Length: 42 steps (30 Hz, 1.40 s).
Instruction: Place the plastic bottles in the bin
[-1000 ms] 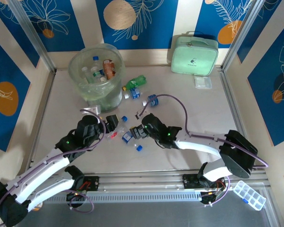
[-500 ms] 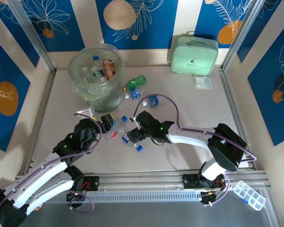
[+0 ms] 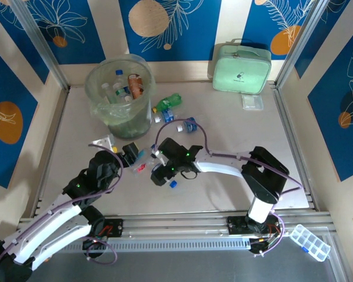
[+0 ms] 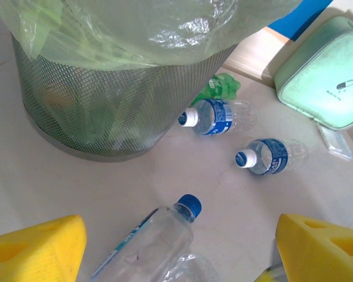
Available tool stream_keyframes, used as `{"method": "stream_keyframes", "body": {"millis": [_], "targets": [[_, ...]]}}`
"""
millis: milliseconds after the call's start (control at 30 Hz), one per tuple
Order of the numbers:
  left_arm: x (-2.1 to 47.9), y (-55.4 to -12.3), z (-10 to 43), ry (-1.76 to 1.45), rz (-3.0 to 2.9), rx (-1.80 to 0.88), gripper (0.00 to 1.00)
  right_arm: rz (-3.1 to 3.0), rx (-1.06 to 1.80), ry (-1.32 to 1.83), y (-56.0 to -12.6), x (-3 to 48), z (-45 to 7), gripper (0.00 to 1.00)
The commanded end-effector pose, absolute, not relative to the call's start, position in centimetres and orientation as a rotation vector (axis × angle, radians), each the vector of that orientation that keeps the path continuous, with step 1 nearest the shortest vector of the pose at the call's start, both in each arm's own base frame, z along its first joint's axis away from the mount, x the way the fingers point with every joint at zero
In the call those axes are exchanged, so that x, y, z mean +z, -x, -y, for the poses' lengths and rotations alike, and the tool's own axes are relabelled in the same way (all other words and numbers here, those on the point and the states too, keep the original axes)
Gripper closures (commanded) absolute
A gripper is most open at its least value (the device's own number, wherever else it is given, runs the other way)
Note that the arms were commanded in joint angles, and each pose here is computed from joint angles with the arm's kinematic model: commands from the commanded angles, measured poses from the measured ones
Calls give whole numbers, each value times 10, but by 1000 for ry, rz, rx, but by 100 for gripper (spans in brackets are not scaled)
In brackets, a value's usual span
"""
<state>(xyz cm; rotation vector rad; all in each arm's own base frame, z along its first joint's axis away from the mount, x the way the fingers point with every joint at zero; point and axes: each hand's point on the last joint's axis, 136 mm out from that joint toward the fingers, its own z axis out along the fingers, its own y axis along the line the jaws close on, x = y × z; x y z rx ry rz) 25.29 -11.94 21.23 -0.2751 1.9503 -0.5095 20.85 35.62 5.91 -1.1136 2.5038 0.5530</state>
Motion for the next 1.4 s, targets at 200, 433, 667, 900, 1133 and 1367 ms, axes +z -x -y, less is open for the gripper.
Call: {"method": "stream_keyframes", "body": {"millis": [200,433,667,900,1133,1367], "targets": [[210,-250,113,309,-1936,-507,16,-2623,460,1171,-204,29,-355,17],[211,-250,112,313,-1934,-504,16,-2619,467,1167,-203,32,-356,33],[212,-251,111,308,-1928,-493,16,-2582,467,1146,-205,43,-354,46],[222,-250,130,177,-1907,-564,13,-2492,488,1107,-209,65,-350,50],[233,-240,174,-38,-1824,-797,1,-2287,587,1098,-202,104,-358,51],[239,-234,214,-128,-1771,-1052,1,-2077,690,1071,-192,142,-360,51]]}}
